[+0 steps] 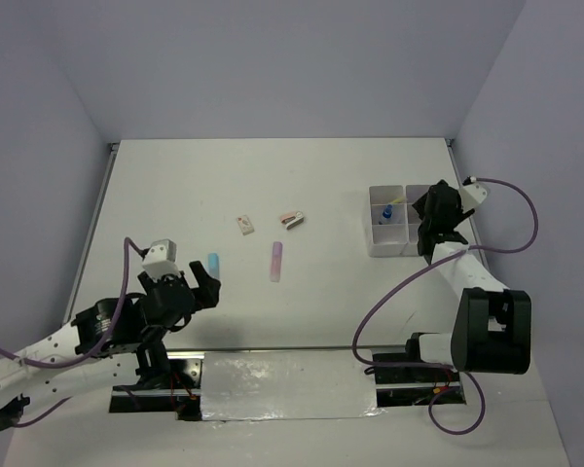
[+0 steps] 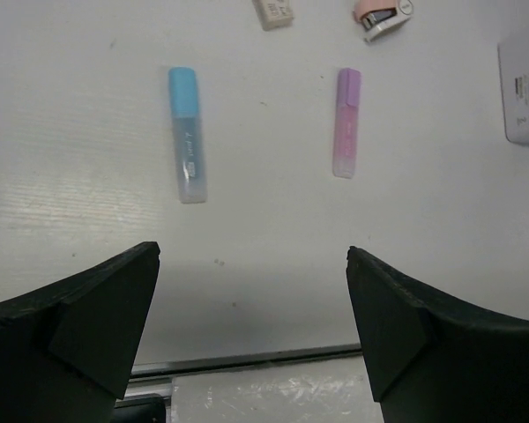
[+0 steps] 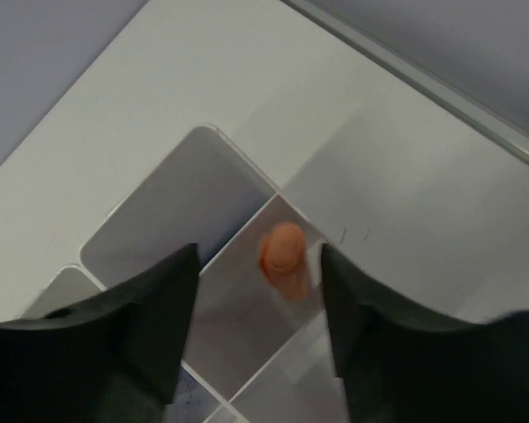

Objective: Sort the stationery into containers
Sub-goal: Place the pen in the storage box.

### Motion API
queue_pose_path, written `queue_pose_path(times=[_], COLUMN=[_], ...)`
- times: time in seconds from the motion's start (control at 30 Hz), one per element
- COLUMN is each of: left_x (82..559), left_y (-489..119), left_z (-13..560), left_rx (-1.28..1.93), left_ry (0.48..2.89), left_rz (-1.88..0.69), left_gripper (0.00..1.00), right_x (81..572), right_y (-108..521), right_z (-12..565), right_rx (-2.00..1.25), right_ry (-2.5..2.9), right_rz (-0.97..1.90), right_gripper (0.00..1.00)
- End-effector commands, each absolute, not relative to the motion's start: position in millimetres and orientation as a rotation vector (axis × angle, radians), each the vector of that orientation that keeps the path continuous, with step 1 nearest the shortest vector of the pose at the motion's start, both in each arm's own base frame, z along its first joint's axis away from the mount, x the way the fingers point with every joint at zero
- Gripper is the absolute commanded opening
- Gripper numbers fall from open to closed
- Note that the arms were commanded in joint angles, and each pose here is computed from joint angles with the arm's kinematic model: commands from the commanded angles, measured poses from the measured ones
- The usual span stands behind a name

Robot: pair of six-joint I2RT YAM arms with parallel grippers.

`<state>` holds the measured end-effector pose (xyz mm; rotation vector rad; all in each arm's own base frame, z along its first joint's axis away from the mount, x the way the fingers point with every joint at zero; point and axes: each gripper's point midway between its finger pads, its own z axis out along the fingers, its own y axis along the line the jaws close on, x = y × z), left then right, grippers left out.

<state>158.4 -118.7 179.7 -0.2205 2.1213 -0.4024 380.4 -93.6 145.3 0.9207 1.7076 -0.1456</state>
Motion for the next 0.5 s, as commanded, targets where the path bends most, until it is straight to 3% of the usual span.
queue_pose_path(times=[0.0, 0.07, 0.2, 0.47], left_x=[166.5, 170.7, 184.0, 243.5], left_y=[-94.4, -93.0, -84.8, -100.3], left_z=[177.5, 167.9, 143.1, 101.3], left_rx=[-0.420, -0.447, -0.470, -0.480], left_ry=[2.043, 2.036, 2.062, 2.212], left_rz=[-0.334, -0.283, -0.053, -0.047], left_gripper=[0.99, 0.99, 0.99, 0.99], right_x=[392.6, 393.2, 392.6, 361.3], right_y=[-90.6, -87.2, -79.0, -14.1], right_z=[167.3, 170.3, 199.8, 251.3], right_rx=[0.905, 0.895, 0.867, 0.680], right_ry=[1.673, 1.685, 1.656, 1.759], right_rz=[-0.096, -0.081, -0.031, 0.167], right_gripper=[0.69, 0.99, 1.00, 1.00])
